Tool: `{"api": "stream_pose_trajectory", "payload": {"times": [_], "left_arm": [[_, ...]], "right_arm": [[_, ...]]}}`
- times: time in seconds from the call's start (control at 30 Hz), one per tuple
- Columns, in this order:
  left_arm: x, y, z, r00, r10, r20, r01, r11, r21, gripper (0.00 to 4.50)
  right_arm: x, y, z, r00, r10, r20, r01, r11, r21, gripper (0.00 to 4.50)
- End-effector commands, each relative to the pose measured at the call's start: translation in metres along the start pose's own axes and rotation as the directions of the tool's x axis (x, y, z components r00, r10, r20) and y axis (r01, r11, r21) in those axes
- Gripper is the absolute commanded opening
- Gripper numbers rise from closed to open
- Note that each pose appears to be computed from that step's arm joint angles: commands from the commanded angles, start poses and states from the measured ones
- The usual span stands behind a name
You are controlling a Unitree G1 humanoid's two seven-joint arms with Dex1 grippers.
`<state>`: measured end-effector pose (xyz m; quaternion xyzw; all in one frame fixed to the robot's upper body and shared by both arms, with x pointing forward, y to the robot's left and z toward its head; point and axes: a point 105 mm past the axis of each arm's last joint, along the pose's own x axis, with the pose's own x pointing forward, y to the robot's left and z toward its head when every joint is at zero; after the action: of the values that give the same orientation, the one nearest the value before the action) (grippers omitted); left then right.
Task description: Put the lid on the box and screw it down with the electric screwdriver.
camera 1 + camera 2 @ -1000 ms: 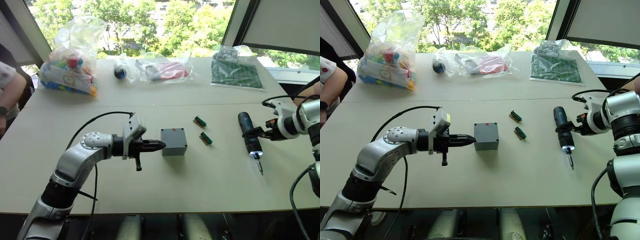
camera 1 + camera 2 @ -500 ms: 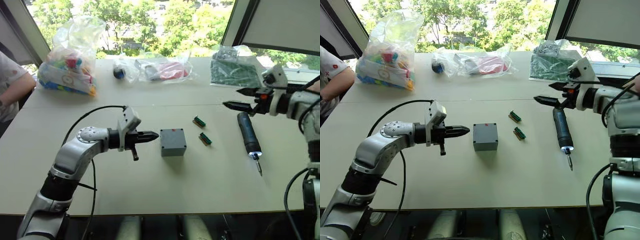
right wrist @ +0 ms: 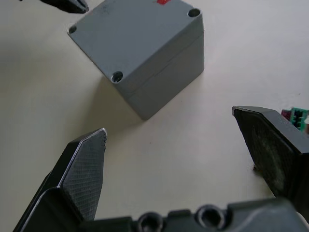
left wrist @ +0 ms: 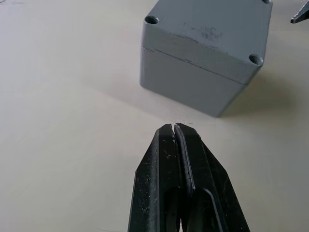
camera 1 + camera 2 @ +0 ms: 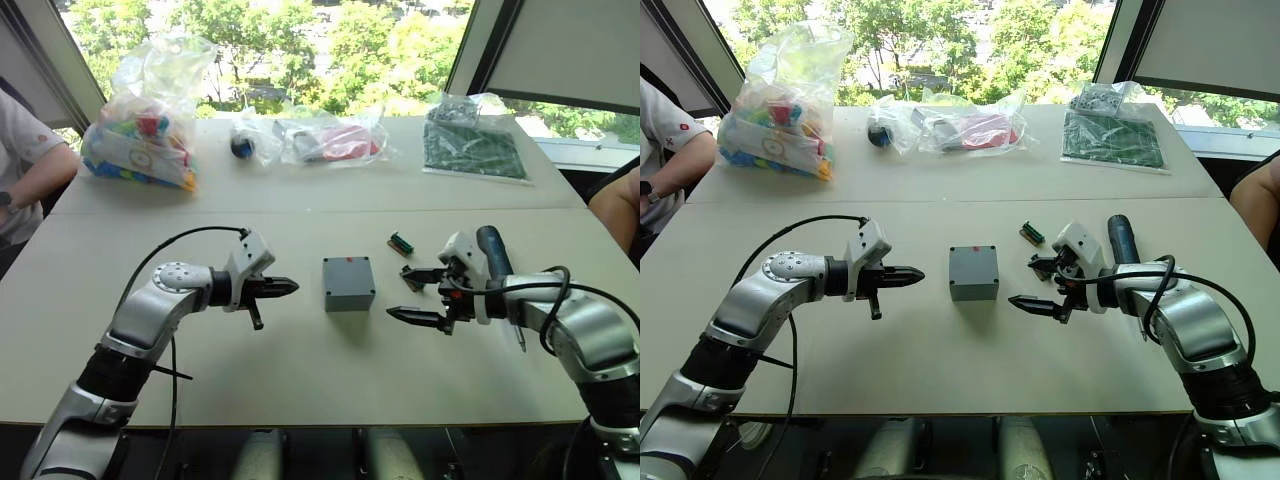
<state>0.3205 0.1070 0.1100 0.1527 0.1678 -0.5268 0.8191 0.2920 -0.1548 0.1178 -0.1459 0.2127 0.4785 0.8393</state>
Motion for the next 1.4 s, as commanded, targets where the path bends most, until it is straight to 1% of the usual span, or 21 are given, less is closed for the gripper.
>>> {"api": "stream_pose_trajectory", "payload": {"times": [0.03, 0.17, 0.33, 0.5, 0.6, 0.7, 0.77, 0.87, 0.97, 1.03, 1.2, 1.27, 1.33, 1.4], "left_arm": [[0.007, 0.001, 0.014, 0.999, -0.004, 0.036, 0.001, 0.998, 0.068, 0.00], [0.023, 0.002, 0.026, 0.998, -0.012, 0.065, 0.005, 0.995, 0.101, 0.00], [0.034, 0.005, 0.035, 0.996, -0.030, 0.079, 0.019, 0.990, 0.139, 0.00], [0.041, 0.009, 0.039, 0.996, -0.050, 0.077, 0.035, 0.984, 0.177, 0.00], [0.045, 0.017, 0.044, 0.996, -0.028, 0.089, 0.011, 0.981, 0.193, 0.00], [0.046, 0.023, 0.046, 0.995, -0.019, 0.094, 0.000, 0.980, 0.198, 0.00], [0.042, 0.028, 0.044, 0.997, -0.008, 0.081, -0.009, 0.977, 0.211, 0.00], [0.029, 0.031, 0.037, 0.999, -0.004, 0.047, -0.006, 0.975, 0.221, 0.00], [0.010, 0.021, 0.021, 0.999, -0.037, -0.006, 0.038, 0.977, 0.210, 0.00], [0.005, 0.011, 0.014, 0.997, -0.067, -0.027, 0.071, 0.978, 0.197, 0.00], [0.000, -0.019, 0.003, 0.988, -0.147, -0.052, 0.154, 0.976, 0.152, 0.00], [0.001, -0.026, 0.000, 0.986, -0.157, -0.060, 0.164, 0.976, 0.143, 0.00], [0.007, -0.026, -0.003, 0.988, -0.131, -0.080, 0.143, 0.976, 0.167, 0.00], [0.014, -0.023, -0.001, 0.992, -0.099, -0.076, 0.111, 0.976, 0.187, 0.00]], "right_arm": [[0.006, 0.004, 0.013, 0.999, -0.002, 0.042, 0.004, 0.998, -0.061, 4.48], [0.015, 0.014, 0.016, 0.998, 0.047, 0.039, -0.044, 0.997, -0.068, 4.48], [0.019, 0.037, 0.019, 0.989, 0.142, 0.031, -0.140, 0.988, -0.060, 4.48], [0.022, 0.062, 0.025, 0.974, 0.225, 0.033, -0.224, 0.974, -0.037, 4.48], [0.024, 0.072, 0.027, 0.970, 0.242, 0.033, -0.241, 0.970, -0.030, 4.48], [0.023, 0.074, 0.029, 0.970, 0.239, 0.038, -0.238, 0.971, -0.025, 4.48], [0.020, 0.072, 0.030, 0.975, 0.221, 0.036, -0.220, 0.975, -0.028, 4.48], [0.009, 0.060, 0.027, 0.985, 0.171, 0.010, -0.170, 0.985, -0.035, 4.48], [-0.005, 0.032, 0.024, 0.999, 0.045, -0.028, -0.047, 0.996, -0.081, 4.48], [-0.007, 0.019, 0.025, 1.000, 0.002, -0.023, -0.005, 0.995, -0.102, 4.48], [0.002, -0.004, 0.025, 0.999, -0.028, -0.016, 0.026, 0.988, -0.154, 4.48], [0.009, -0.011, 0.025, 0.999, -0.033, -0.008, 0.031, 0.985, -0.169, 4.48], [0.017, -0.010, 0.022, 1.000, 0.008, -0.021, -0.012, 0.982, -0.189, 4.48], [0.023, -0.004, 0.022, 0.998, 0.062, -0.021, -0.065, 0.978, -0.197, 4.48]]}}
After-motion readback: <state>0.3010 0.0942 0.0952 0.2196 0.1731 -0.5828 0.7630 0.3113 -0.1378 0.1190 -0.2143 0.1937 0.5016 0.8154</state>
